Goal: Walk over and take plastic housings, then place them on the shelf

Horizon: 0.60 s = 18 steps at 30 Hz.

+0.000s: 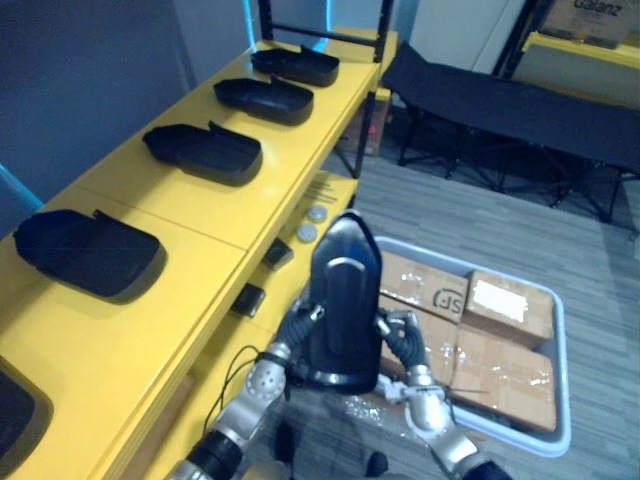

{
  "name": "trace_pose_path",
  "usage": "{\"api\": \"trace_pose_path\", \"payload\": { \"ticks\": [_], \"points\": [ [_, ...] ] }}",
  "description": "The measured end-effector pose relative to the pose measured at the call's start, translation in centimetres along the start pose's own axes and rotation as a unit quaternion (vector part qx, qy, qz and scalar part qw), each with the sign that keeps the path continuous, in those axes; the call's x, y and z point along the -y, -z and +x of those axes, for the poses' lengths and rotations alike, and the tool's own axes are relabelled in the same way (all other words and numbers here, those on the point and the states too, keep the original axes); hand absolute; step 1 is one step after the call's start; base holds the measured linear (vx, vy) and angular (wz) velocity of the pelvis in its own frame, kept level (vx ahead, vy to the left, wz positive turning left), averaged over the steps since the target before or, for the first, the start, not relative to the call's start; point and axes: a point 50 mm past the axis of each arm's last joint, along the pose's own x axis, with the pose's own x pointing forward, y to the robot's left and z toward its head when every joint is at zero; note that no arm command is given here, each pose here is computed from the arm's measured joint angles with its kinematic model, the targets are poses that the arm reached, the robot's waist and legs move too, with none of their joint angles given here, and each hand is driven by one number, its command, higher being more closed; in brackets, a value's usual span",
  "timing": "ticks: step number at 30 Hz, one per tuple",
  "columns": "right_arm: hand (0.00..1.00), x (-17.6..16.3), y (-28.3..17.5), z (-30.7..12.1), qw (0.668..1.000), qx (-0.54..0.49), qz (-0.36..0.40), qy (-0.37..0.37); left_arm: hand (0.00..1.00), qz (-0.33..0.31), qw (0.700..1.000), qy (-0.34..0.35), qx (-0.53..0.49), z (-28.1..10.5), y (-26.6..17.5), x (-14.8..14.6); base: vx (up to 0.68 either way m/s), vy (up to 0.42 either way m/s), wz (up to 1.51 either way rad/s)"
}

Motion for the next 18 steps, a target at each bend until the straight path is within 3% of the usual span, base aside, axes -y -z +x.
{"api": "trace_pose_path", "payload": {
  "ticks": [14, 18],
  "points": [
    [0.0, -1.2, -1.4, 0.5, 0.998, 0.012, 0.053, -0.024, 1.0, 0.055, 0.988, -0.084, 0.119, -1.6, -3.2, -1.0, 0.0, 0.0, 0.0],
    [0.0, -0.3, -3.2, 1.5, 0.991, 0.036, 0.118, -0.041, 1.0, 0.054, 0.981, -0.134, 0.131, -2.3, -3.4, -1.6, 0.0, 0.0, 0.0]
  ]
}}
